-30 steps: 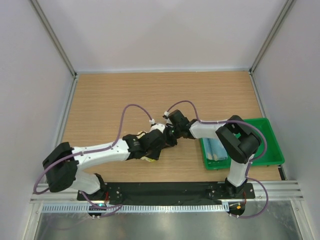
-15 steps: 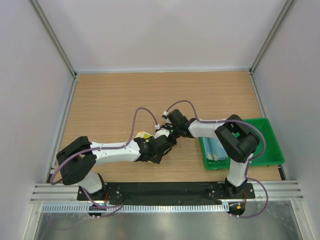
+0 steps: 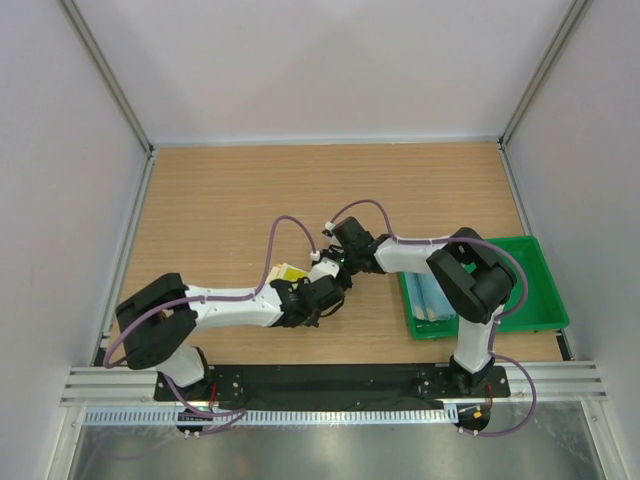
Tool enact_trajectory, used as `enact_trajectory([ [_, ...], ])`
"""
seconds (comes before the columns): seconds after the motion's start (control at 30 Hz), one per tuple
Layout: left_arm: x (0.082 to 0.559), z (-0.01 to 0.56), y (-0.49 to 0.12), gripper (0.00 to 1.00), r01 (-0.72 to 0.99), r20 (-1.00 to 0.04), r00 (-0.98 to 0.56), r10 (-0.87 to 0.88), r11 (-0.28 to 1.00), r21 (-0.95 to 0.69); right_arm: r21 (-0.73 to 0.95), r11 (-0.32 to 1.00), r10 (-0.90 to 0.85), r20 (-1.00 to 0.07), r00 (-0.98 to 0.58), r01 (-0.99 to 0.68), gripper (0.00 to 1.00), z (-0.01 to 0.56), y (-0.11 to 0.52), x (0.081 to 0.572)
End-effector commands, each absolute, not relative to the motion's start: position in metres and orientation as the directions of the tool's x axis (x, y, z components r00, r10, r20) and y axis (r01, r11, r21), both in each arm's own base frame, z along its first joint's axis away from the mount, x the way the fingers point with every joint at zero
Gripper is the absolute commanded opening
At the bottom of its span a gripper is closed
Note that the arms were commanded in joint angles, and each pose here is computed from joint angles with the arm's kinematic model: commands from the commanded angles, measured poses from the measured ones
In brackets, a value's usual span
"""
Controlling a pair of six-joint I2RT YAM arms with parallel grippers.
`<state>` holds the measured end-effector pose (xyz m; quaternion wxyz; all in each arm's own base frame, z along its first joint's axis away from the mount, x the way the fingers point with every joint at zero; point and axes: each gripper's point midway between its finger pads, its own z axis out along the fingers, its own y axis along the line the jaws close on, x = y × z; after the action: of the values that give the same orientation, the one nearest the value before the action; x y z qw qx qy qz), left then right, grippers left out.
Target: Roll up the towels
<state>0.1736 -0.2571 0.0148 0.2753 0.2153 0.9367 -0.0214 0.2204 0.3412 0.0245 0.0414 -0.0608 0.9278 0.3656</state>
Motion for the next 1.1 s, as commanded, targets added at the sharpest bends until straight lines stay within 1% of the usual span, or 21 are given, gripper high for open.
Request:
enact_trajectory([
  [0.0,0.137,-0.033,-0.249,0.00,0.463,-0.356,-0.823,0.444,0.886,0.034,0.671,0.724,-0.106,-0.117,-0.987,-0.157,0.16,0.025,0.345,0.220],
  [0.17,0.130,-0.029,-0.258,0.00,0.482,-0.354,-0.825,0.440,0.875,-0.035,0.645,0.749,-0.114,-0.098,-0.989,-0.151,0.23,0.015,0.338,0.215],
  [0.2,0.128,-0.025,-0.261,0.00,0.485,-0.361,-0.825,0.435,0.872,-0.059,0.632,0.761,-0.114,-0.094,-0.989,-0.147,0.31,0.012,0.335,0.215],
  [0.27,0.124,-0.019,-0.267,0.00,0.489,-0.365,-0.829,0.424,0.866,-0.104,0.622,0.771,-0.111,-0.082,-0.990,-0.138,0.37,0.007,0.330,0.215],
  [0.3,0.124,-0.013,-0.271,0.00,0.488,-0.380,-0.828,0.412,0.863,-0.128,0.618,0.775,-0.107,-0.074,-0.992,-0.130,0.41,0.003,0.329,0.214],
  [0.33,0.123,-0.011,-0.272,0.00,0.485,-0.380,-0.831,0.406,0.863,-0.140,0.614,0.779,-0.105,-0.070,-0.992,-0.126,0.47,0.002,0.327,0.215],
  [0.4,0.122,-0.006,-0.275,0.00,0.486,-0.385,-0.833,0.398,0.858,-0.164,0.608,0.786,-0.092,-0.058,-0.994,-0.108,0.50,-0.002,0.323,0.218],
  [0.43,0.121,-0.002,-0.277,0.00,0.487,-0.391,-0.832,0.393,0.855,-0.178,0.595,0.797,-0.087,-0.058,-0.995,-0.104,0.55,-0.005,0.320,0.221],
  [0.53,0.123,0.004,-0.281,0.00,0.486,-0.397,-0.835,0.381,0.849,-0.207,0.574,0.815,-0.064,-0.054,-0.997,-0.083,0.59,-0.003,0.312,0.231],
  [0.6,0.124,0.005,-0.282,0.00,0.477,-0.395,-0.842,0.368,0.850,-0.224,0.534,0.840,-0.051,-0.088,-0.995,-0.090,0.63,0.001,0.302,0.245],
  [0.63,0.125,0.005,-0.283,0.00,0.475,-0.397,-0.842,0.365,0.850,-0.228,0.531,0.843,-0.042,-0.083,-0.996,-0.080,0.63,0.006,0.300,0.248],
  [0.67,0.124,0.006,-0.283,0.00,0.470,-0.396,-0.846,0.357,0.850,-0.240,0.503,0.860,-0.035,-0.108,-0.993,-0.085,0.65,0.007,0.293,0.255],
  [0.8,0.126,0.010,-0.288,0.00,0.439,-0.399,-0.865,0.304,0.844,-0.307,0.420,0.906,0.012,-0.156,-0.988,-0.055,0.67,0.024,0.267,0.274],
  [0.83,0.122,0.012,-0.289,0.00,0.437,-0.385,-0.873,0.300,0.833,-0.340,0.400,0.915,0.023,-0.171,-0.985,-0.048,0.71,0.028,0.260,0.277],
  [0.87,0.129,0.023,-0.298,0.00,0.427,-0.414,-0.874,0.256,0.812,-0.399,0.379,0.925,0.046,-0.200,-0.979,-0.034,0.75,0.041,0.256,0.285],
  [0.9,0.118,0.022,-0.299,0.00,0.400,-0.363,-0.900,0.241,0.787,-0.469,0.344,0.938,0.037,-0.221,-0.975,-0.043,0.79,0.051,0.251,0.290],
  [0.93,0.121,0.029,-0.302,0.00,0.378,-0.356,-0.910,0.211,0.776,-0.505,0.347,0.937,0.031,-0.232,-0.972,-0.053,0.81,0.064,0.253,0.294],
  [0.97,0.123,0.035,-0.303,0.00,0.356,-0.346,-0.919,0.187,0.769,-0.531,0.365,0.929,0.046,-0.284,-0.958,-0.064,0.84,0.088,0.253,0.299],
  [1.0,0.124,0.048,-0.308,0.00,0.347,-0.350,-0.922,0.165,0.752,-0.560,0.370,0.927,0.075,-0.316,-0.946,-0.051,0.93,0.096,0.250,0.302],
  [1.03,0.123,0.054,-0.308,0.00,0.341,-0.346,-0.925,0.156,0.744,-0.575,0.385,0.921,0.093,-0.349,-0.933,-0.052,0.99,0.103,0.250,0.304],
  [1.07,0.123,0.057,-0.307,0.00,0.334,-0.348,-0.926,0.142,0.736,-0.589,0.403,0.914,0.113,-0.374,-0.920,-0.052,1.00,0.105,0.251,0.306],
])
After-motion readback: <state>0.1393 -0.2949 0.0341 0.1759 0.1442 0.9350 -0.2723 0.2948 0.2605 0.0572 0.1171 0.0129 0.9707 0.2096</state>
